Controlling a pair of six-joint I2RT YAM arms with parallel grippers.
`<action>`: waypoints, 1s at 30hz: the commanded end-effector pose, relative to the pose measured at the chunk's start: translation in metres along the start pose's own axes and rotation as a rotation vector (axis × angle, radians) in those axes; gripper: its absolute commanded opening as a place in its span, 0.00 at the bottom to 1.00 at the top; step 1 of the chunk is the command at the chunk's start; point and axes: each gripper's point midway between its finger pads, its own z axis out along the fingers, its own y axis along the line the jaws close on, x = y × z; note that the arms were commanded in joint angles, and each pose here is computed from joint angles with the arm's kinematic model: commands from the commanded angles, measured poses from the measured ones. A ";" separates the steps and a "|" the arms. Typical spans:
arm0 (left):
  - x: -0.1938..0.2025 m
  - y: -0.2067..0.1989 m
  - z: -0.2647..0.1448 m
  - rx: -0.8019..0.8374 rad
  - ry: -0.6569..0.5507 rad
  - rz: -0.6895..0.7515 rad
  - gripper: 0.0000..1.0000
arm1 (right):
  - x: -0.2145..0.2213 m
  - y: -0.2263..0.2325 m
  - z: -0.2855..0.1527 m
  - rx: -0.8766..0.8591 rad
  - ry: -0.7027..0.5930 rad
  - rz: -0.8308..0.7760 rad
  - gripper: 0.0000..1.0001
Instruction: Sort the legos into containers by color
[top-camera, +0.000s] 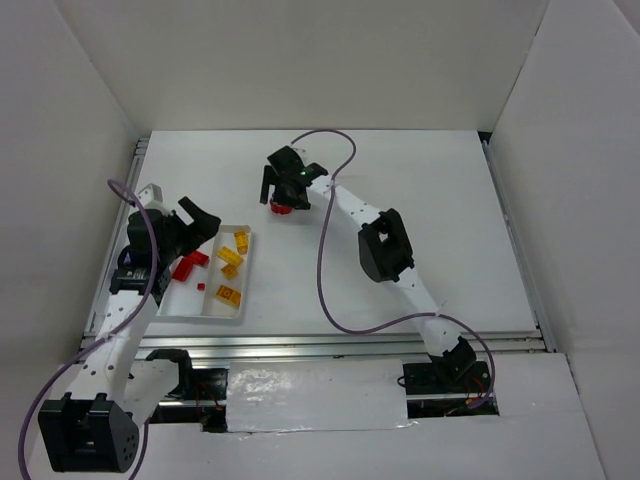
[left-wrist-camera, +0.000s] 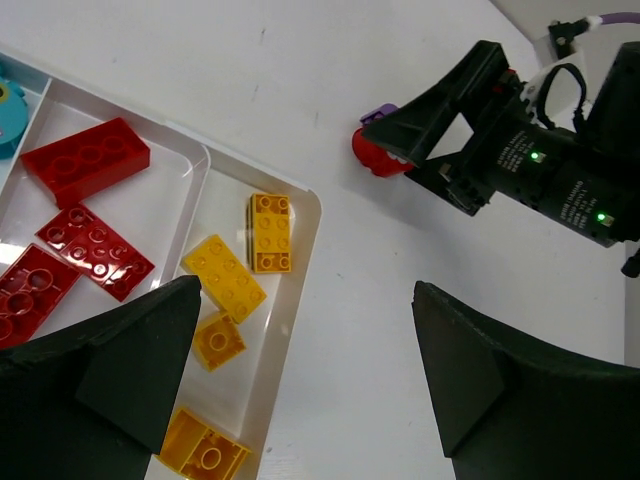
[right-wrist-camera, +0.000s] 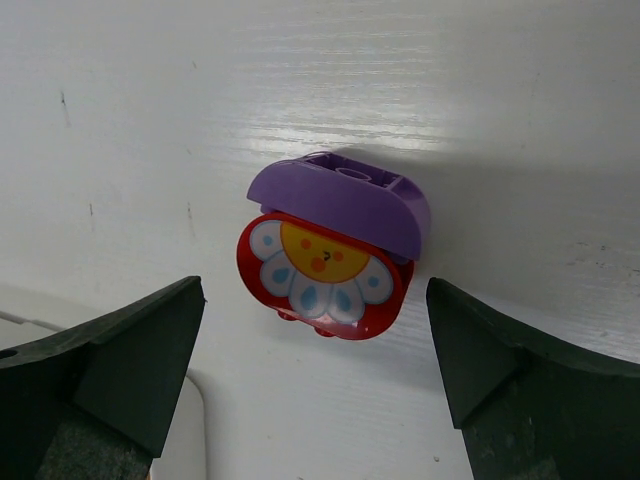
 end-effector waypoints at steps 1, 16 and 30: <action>-0.005 -0.019 -0.004 0.103 -0.025 0.014 0.99 | -0.011 0.013 -0.001 -0.001 -0.062 0.019 0.99; -0.002 -0.039 -0.012 0.215 -0.015 0.007 1.00 | -0.012 -0.022 0.009 0.056 0.001 0.024 0.48; 0.003 -0.040 -0.009 0.236 -0.001 0.004 0.99 | 0.003 -0.052 -0.042 -0.015 0.022 -0.257 1.00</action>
